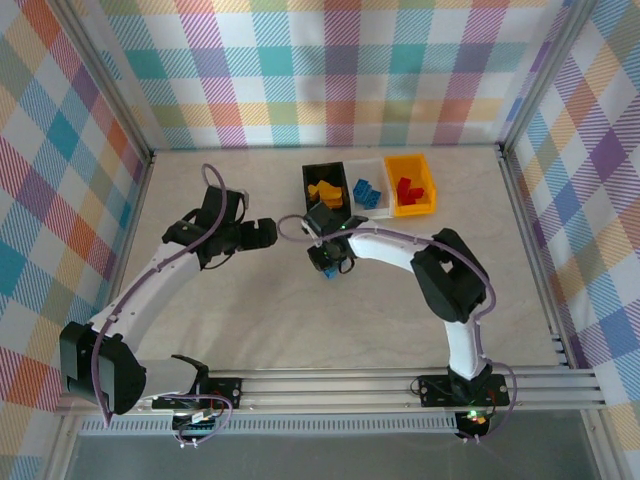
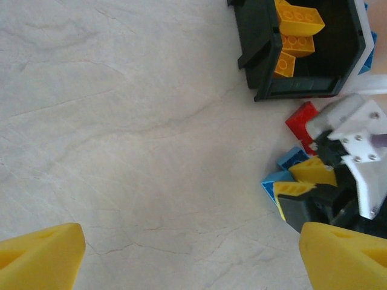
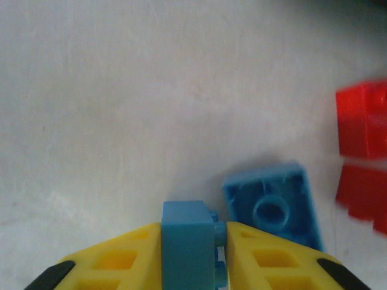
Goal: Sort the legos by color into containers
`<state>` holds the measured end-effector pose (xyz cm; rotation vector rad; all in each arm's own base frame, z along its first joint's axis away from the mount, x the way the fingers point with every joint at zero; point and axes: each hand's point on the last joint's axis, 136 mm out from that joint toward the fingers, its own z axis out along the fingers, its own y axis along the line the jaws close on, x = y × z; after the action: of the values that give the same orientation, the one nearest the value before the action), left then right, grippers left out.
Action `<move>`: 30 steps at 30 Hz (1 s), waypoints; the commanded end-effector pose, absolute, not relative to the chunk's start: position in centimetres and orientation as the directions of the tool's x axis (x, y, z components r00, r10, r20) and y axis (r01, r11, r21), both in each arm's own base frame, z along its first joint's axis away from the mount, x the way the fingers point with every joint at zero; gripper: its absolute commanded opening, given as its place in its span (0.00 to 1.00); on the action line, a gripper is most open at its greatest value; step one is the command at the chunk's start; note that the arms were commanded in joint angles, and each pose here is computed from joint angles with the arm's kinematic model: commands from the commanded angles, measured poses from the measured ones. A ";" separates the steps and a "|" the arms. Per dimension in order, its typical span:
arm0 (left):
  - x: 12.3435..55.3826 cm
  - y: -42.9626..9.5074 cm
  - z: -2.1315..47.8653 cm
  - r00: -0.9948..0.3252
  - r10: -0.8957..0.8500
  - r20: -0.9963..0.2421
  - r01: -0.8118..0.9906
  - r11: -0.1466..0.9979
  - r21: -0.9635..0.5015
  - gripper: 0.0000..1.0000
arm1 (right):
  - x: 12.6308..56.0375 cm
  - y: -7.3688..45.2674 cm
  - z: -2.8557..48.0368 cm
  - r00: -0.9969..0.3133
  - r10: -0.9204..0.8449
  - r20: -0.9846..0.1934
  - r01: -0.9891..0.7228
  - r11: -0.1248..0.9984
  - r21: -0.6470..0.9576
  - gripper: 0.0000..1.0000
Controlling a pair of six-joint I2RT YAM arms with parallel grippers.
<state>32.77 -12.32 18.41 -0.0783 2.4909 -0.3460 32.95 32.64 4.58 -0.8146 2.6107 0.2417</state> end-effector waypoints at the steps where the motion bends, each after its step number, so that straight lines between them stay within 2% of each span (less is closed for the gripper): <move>1: 31.9 -11.9 18.0 -0.819 -0.129 -0.559 0.027 0.964 -0.263 0.92 | 29.7 32.6 5.7 -0.792 -0.474 -0.384 -0.566 0.806 0.172 0.32; 7: 31.9 -12.2 17.7 -0.823 -0.141 -0.550 0.026 0.958 -0.285 0.92 | 28.7 31.3 4.9 -0.797 -0.484 -0.361 -0.562 0.814 0.150 0.45; 19: 30.9 -11.6 17.9 -0.820 -0.153 -0.552 0.016 0.957 -0.289 0.92 | 29.2 31.5 3.5 -0.802 -0.498 -0.330 -0.560 0.818 0.128 0.48; 24: 31.0 -11.8 17.6 -0.822 -0.159 -0.547 0.017 0.953 -0.303 0.92 | 28.4 32.1 3.0 -0.771 -0.554 -0.314 -0.607 0.789 0.098 0.48; 26: 31.0 -11.8 17.5 -0.822 -0.164 -0.545 0.014 0.952 -0.307 0.93 | 28.4 32.0 2.9 -0.764 -0.561 -0.318 -0.609 0.791 0.067 0.45; 29: 30.9 -11.8 17.2 -0.825 -0.164 -0.541 0.015 0.951 -0.310 0.92 | 28.8 31.9 3.7 -0.763 -0.542 -0.352 -0.594 0.803 0.051 0.29; 30: 30.9 -11.9 17.2 -0.826 -0.162 -0.539 0.016 0.951 -0.310 0.92 | 29.0 31.9 4.0 -0.762 -0.536 -0.364 -0.591 0.805 0.050 0.27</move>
<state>31.14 -11.96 17.26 -0.0803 2.5142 -0.3769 28.29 31.65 2.62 -0.8716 2.7051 0.2498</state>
